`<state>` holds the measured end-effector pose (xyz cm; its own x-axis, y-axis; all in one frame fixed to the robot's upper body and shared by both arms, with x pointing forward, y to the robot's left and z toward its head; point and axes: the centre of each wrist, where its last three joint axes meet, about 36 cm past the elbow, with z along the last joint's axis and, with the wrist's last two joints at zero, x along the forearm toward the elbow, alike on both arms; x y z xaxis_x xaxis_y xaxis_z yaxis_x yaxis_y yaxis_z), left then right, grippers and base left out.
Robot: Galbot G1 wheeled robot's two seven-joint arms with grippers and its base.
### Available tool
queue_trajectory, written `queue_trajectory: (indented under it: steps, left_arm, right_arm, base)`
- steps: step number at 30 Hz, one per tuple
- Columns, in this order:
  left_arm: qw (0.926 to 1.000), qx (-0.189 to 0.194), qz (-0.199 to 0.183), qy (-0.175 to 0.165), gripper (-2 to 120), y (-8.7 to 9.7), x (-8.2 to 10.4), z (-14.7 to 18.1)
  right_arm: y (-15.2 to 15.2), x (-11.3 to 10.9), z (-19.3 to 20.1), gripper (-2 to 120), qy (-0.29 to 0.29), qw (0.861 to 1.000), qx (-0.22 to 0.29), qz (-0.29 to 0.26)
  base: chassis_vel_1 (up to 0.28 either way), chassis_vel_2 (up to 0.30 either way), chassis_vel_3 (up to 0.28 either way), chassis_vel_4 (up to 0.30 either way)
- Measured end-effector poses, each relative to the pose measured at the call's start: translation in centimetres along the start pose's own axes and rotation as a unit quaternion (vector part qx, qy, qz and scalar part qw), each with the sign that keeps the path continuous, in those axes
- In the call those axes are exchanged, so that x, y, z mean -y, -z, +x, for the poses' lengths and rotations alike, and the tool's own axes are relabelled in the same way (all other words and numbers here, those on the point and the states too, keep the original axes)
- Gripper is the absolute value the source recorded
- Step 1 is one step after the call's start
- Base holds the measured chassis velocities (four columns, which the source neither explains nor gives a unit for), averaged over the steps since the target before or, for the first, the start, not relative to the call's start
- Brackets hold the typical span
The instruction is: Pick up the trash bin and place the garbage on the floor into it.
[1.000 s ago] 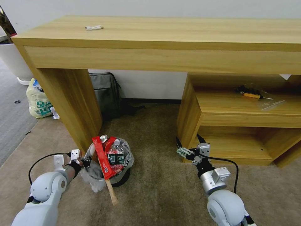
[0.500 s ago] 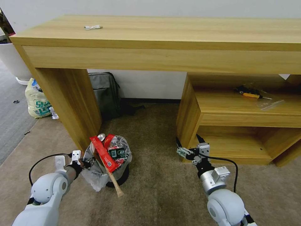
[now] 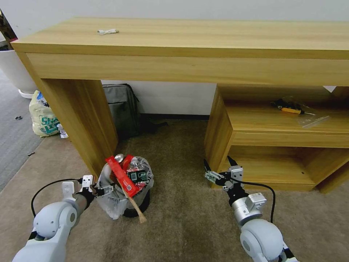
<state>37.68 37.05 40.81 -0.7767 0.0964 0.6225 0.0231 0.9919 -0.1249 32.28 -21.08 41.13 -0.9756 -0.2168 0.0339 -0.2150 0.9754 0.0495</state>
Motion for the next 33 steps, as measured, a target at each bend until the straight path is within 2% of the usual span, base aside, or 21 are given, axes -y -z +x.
queue_trajectory:
  steps: [18, 26, 28, 33]
  left_arm:
    - [0.9999, 0.011, -0.005, -0.005, 100, -0.6, -0.7, 4.0]
    - [0.9987, 0.013, -0.007, -0.048, 100, -1.0, -2.1, 6.1]
    - [0.9976, 0.017, -0.004, -0.067, 100, -1.0, -2.7, 6.8]
    - [0.9968, 0.020, -0.003, -0.078, 100, -1.0, -3.5, 7.6]
  right_arm:
    - [0.6, -0.1, 0.0, 100, 0.002, 1.000, 0.006, -0.004]
    - [0.9, 0.0, -0.1, 100, 0.004, 1.000, 0.008, -0.007]
    - [0.9, 0.0, -0.1, 100, 0.004, 1.000, 0.007, -0.007]
    - [0.9, 0.1, -0.1, 100, 0.004, 1.000, 0.007, -0.007]
  base:
    - [0.000, 0.000, 0.000, 0.000]
    - [0.000, 0.000, 0.000, 0.000]
    - [0.000, 0.000, 0.000, 0.000]
    - [0.000, 0.000, 0.000, 0.000]
